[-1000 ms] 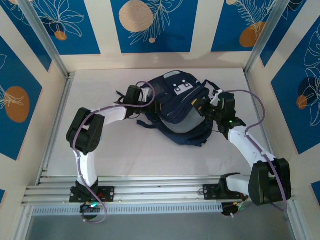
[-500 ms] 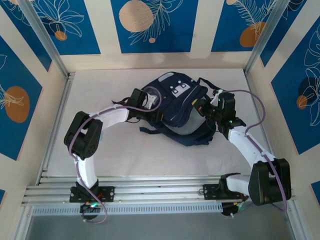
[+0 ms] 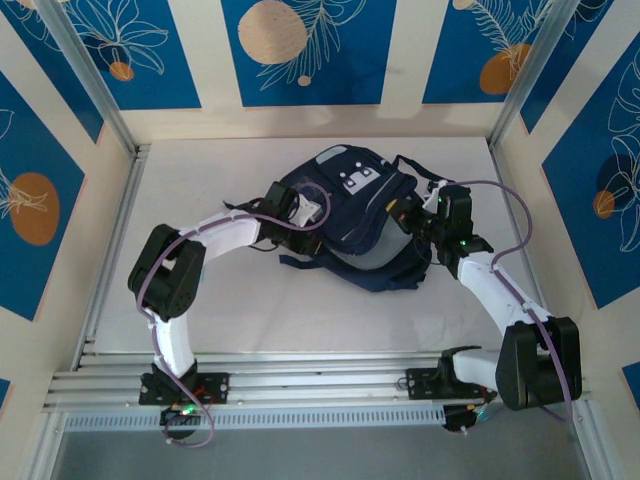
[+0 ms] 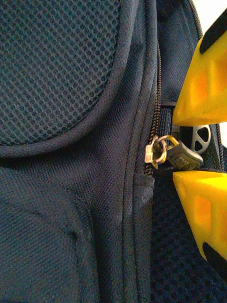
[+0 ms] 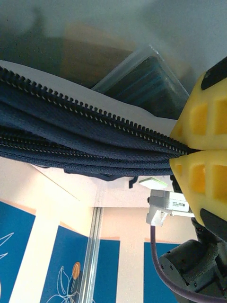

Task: Pack books, pencil case, and school supplies into a backpack

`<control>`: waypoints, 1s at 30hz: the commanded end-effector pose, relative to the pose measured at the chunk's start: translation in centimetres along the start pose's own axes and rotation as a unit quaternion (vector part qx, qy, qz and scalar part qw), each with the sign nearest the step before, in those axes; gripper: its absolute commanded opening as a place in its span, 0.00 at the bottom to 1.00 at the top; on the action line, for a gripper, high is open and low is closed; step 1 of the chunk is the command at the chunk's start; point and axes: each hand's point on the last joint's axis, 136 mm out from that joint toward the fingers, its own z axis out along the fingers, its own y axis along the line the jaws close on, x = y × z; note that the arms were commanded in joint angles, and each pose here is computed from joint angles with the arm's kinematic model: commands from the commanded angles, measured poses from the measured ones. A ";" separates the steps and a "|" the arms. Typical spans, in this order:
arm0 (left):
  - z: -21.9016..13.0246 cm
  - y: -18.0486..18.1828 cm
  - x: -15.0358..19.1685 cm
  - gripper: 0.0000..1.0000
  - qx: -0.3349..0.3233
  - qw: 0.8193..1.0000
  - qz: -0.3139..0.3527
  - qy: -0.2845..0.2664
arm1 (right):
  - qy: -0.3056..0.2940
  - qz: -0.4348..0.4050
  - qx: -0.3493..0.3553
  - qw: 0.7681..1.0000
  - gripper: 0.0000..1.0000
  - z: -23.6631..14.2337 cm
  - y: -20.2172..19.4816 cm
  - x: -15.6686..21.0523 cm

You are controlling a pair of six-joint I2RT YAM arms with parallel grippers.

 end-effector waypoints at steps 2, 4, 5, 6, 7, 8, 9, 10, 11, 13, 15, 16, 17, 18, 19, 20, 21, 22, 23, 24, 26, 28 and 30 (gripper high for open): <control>0.5 0.9 -0.3 0.18 -0.035 0.999 0.035 0.013 | 0.005 -0.010 -0.009 1.000 0.00 -0.1 0.6 -0.1; 0.5 1.5 -0.3 0.07 -0.049 0.998 0.040 0.017 | 0.004 -0.009 -0.006 1.000 0.00 0.0 0.3 0.0; 0.5 1.6 -0.2 0.00 -0.052 0.998 0.041 0.018 | 0.005 -0.008 -0.006 1.000 0.00 -0.1 0.3 0.0; 0.4 1.7 -0.1 0.00 -0.056 0.997 0.042 0.018 | 0.006 -0.008 -0.006 1.000 0.00 0.0 0.2 0.1; 0.4 1.7 -0.1 0.00 -0.056 0.997 0.042 0.018 | 0.007 -0.007 -0.004 1.000 0.00 0.0 0.0 0.2; 0.3 1.5 0.0 0.00 -0.052 0.998 0.043 0.019 | 0.006 -0.006 -0.002 1.000 0.00 0.1 -0.1 0.2; 0.2 1.3 0.1 0.00 -0.047 0.998 0.042 0.020 | 0.007 -0.008 0.000 1.000 0.00 0.1 -0.3 0.3; 0.1 1.1 0.3 0.00 -0.045 0.998 0.042 0.025 | 0.006 -0.006 0.004 1.000 0.00 0.2 -0.5 0.3; -0.2 1.0 0.6 0.00 -0.045 0.998 0.041 0.034 | 0.006 -0.007 0.009 1.000 0.00 0.2 -0.8 0.4; -0.8 0.4 1.5 0.00 -0.056 0.995 0.051 0.067 | 0.006 -0.005 0.027 1.000 0.00 0.4 -1.6 0.6; -1.8 0.4 2.8 0.00 -0.085 0.987 0.064 0.118 | 0.008 -0.007 0.039 0.999 0.00 0.7 -2.2 1.0; -2.2 0.2 3.5 0.00 -0.095 0.982 0.070 0.146 | 0.009 -0.005 0.046 0.999 0.00 0.9 -2.6 1.2; -2.6 -0.1 4.1 0.00 -0.099 0.977 0.074 0.172 | 0.010 -0.006 0.048 0.999 0.00 1.1 -2.7 1.3; -3.0 -0.5 4.8 0.00 -0.102 0.971 0.079 0.201 | 0.011 -0.007 0.050 0.999 0.00 1.3 -2.9 1.4; -3.2 -1.1 5.3 0.00 -0.102 0.965 0.085 0.226 | 0.012 -0.007 0.053 0.998 0.00 1.5 -3.0 1.5; -3.3 -1.7 5.6 0.00 -0.097 0.962 0.092 0.240 | 0.015 -0.008 0.054 0.998 0.00 1.7 -3.0 1.7; -3.3 -2.9 5.7 0.00 -0.084 0.960 0.101 0.248 | 0.017 -0.010 0.055 0.998 0.00 1.9 -3.0 1.9; -3.1 -4.2 5.8 0.00 -0.065 0.959 0.111 0.252 | 0.019 -0.011 0.057 0.998 0.00 2.1 -3.0 2.0; -3.0 -5.5 5.7 0.00 -0.046 0.960 0.117 0.251 | 0.021 -0.011 0.060 0.998 0.00 2.2 -3.1 2.2; -2.7 -6.9 5.5 0.00 -0.022 0.962 0.120 0.246 | 0.022 -0.013 0.065 0.998 0.00 2.3 -3.3 2.3; -2.3 -9.2 4.7 0.00 0.022 0.967 0.110 0.228 | 0.021 -0.012 0.077 0.997 0.00 2.4 -3.8 2.6; -1.7 -11.1 3.5 0.00 0.068 0.973 0.097 0.199 | 0.019 -0.010 0.087 0.996 0.00 2.4 -4.4 2.8; -1.2 -11.8 2.1 0.00 0.082 0.979 0.081 0.167 | 0.020 -0.011 0.101 0.995 0.00 2.2 -5.1 2.9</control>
